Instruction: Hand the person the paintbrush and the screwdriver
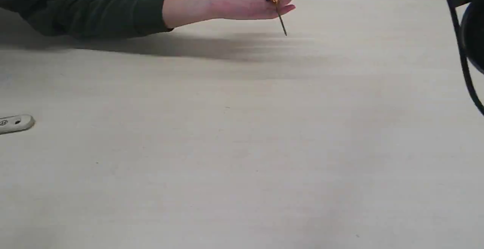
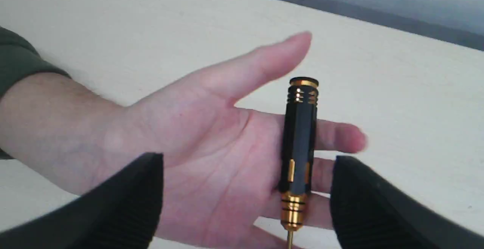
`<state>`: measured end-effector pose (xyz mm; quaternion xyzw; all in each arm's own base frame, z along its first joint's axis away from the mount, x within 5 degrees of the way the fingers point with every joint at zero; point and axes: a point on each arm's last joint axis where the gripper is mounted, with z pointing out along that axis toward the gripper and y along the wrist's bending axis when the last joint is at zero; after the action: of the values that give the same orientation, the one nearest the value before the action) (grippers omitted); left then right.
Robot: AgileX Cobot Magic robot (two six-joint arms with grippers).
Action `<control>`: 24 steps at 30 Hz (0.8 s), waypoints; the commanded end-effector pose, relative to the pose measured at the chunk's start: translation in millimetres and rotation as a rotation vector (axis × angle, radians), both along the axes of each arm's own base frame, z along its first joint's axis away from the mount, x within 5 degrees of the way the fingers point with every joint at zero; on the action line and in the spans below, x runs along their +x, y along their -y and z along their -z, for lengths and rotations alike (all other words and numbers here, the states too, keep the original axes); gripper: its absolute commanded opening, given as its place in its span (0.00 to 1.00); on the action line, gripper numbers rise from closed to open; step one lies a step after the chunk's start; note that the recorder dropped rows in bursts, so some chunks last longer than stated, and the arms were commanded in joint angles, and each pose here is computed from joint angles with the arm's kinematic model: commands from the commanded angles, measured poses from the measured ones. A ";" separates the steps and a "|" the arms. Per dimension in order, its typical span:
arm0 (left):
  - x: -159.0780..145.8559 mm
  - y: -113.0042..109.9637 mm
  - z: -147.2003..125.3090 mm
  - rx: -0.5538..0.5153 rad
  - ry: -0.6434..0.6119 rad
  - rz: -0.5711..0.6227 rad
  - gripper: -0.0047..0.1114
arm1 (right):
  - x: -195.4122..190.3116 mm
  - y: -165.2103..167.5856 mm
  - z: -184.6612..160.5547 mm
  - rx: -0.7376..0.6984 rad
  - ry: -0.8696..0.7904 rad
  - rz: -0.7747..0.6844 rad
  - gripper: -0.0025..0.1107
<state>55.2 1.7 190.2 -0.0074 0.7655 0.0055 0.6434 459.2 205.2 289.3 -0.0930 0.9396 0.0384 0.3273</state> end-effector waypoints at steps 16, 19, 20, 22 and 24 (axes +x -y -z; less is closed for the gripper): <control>0.0 0.4 -0.3 -0.007 0.010 0.005 0.04 | -70.0 17.1 -49.2 -0.058 -0.038 -0.083 0.06; 0.0 0.4 -0.3 -0.007 0.010 0.005 0.04 | -91.1 27.5 -51.4 -0.041 -0.023 -0.079 0.06; 0.0 0.4 -0.3 -0.007 0.010 0.005 0.04 | -97.6 30.8 -55.1 -0.036 -0.016 -0.078 0.06; 0.0 0.4 -0.3 -0.007 0.010 0.005 0.04 | -114.4 39.6 -59.1 -0.031 0.009 -0.085 0.06; 0.0 0.4 -0.3 -0.007 0.010 0.005 0.04 | -131.6 48.1 -59.3 -0.022 0.028 -0.093 0.06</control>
<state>55.2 1.7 190.2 -0.0074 0.7655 0.0055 0.6434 339.5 164.2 344.2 -0.1422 0.9361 0.0378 0.3196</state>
